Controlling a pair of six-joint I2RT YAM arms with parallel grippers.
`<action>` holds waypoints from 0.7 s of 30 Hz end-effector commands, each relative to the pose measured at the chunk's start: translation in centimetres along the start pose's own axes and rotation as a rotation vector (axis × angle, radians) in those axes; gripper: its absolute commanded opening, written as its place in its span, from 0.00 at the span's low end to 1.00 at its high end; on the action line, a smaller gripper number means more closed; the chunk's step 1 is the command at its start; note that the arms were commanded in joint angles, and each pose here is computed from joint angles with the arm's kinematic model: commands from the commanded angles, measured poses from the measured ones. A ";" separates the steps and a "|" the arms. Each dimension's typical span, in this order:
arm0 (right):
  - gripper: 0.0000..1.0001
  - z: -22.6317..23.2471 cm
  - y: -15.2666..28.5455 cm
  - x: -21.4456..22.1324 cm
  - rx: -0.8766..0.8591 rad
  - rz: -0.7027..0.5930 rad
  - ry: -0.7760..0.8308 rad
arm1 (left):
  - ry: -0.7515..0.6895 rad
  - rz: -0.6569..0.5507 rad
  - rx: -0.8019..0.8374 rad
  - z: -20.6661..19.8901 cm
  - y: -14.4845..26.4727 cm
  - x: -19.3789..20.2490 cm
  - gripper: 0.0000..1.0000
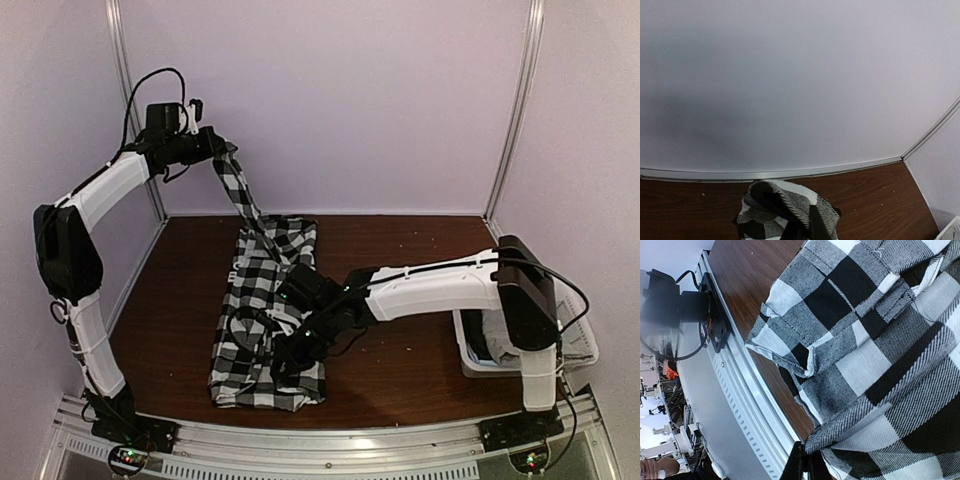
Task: Fold and stack the long sleeve shirts
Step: Fold the 1/3-folded shirt at the center of the board.
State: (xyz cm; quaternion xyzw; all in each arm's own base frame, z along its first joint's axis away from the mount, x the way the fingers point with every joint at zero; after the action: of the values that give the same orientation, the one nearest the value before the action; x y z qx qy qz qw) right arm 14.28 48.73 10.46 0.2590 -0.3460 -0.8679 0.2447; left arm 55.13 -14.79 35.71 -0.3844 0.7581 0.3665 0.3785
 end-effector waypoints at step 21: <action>0.22 0.6 -1.8 -1.5 -0.086 -0.005 0.046 | -0.017 -0.036 -0.011 1.0 0.1 -1.1 0.04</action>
State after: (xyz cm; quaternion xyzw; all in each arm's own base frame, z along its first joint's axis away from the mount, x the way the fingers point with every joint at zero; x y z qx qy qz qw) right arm 14.11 50.10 8.66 0.2481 -0.3286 -0.8724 0.2635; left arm 55.37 -13.96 36.49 -0.3937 0.7524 0.3650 0.3817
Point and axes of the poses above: each gripper's point midway between its finger pads, its own y axis back along the fingers, its own z axis along the line the jaws close on, x = y × z, the point moved 2 cm from there along y, back along the fingers, and after that the axes turned 4 degrees about y, right-handed, at the moved point
